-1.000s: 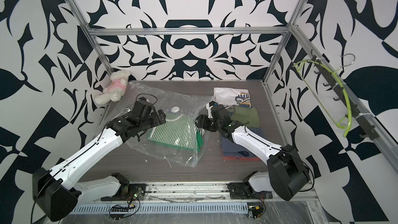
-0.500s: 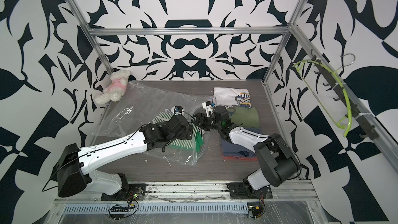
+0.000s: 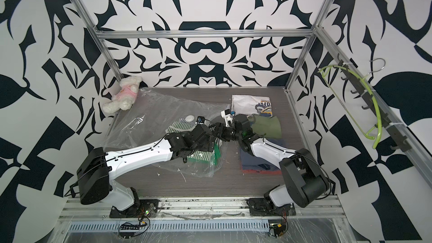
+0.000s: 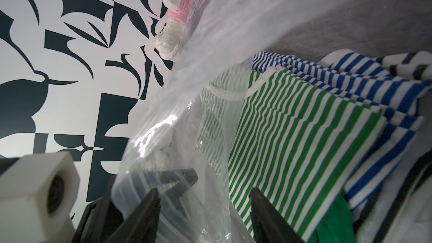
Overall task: Take the tank top out of the vacuum bag
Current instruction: Take out the tank top from the vacuum bag.
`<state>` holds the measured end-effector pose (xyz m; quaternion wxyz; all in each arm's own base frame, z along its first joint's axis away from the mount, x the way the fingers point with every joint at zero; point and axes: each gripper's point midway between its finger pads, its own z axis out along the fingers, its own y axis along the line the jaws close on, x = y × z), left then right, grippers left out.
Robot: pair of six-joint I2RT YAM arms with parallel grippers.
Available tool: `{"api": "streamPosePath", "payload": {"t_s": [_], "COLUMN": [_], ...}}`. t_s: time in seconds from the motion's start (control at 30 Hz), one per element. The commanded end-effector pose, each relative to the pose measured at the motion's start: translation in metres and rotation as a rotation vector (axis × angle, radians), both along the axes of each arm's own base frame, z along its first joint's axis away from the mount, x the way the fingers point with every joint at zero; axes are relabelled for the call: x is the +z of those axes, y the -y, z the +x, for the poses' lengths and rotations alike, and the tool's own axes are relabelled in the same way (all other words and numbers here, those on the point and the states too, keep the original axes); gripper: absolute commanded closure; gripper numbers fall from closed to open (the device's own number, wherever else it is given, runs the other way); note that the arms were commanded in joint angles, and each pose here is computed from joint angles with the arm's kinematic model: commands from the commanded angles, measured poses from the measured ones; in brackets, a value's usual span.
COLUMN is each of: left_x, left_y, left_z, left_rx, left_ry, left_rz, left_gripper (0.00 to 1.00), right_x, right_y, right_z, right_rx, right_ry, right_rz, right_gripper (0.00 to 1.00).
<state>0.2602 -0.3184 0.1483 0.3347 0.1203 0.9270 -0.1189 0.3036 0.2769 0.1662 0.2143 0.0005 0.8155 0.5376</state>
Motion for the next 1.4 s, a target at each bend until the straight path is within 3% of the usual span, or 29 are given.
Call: {"api": "streamPosePath", "payload": {"t_s": [0.0, 0.13, 0.43, 0.5, 0.57, 0.73, 0.8, 0.87, 1.0, 1.37], "left_x": [0.054, 0.067, 0.017, 0.011, 0.009, 0.015, 0.015, 0.013, 0.005, -0.008], "left_y": [0.025, 0.027, -0.016, -0.027, -0.036, -0.049, -0.052, -0.052, -0.049, -0.050], "left_z": [0.012, 0.007, 0.027, 0.033, 0.038, 0.043, 0.042, 0.039, 0.033, 0.028], "left_rx": [-0.038, -0.073, 0.138, 0.187, 0.222, 0.237, 0.234, 0.221, 0.198, 0.202], "left_ry": [0.082, 0.115, 0.032, 0.020, 0.017, 0.029, 0.030, 0.022, -0.006, -0.037], "left_rz": [-0.207, -0.285, -0.032, 0.008, 0.028, 0.013, 0.012, 0.003, -0.018, -0.019], "left_gripper": [0.00, 0.00, 0.00, 0.05, 0.18, 0.78, 0.92, 1.00, 1.00, 1.00], "right_x": [0.014, 0.009, 0.017, 0.018, 0.016, -0.001, -0.013, -0.025, -0.040, -0.049], "right_y": [-0.008, -0.005, -0.009, -0.007, -0.004, 0.023, 0.036, 0.045, 0.044, 0.000], "right_z": [-0.005, -0.003, -0.003, -0.004, -0.004, 0.002, 0.000, -0.004, -0.017, -0.040], "right_rx": [0.055, 0.033, 0.052, 0.050, 0.036, -0.111, -0.164, -0.200, -0.177, -0.031], "right_ry": [0.055, 0.045, 0.059, 0.063, 0.066, 0.024, -0.017, -0.084, -0.211, -0.324], "right_rz": [0.009, -0.002, 0.023, 0.007, -0.018, -0.158, -0.225, -0.274, -0.298, -0.261], "right_gripper": [0.37, 0.39, 0.39, 0.39, 0.39, 0.42, 0.44, 0.47, 0.50, 0.51]}}
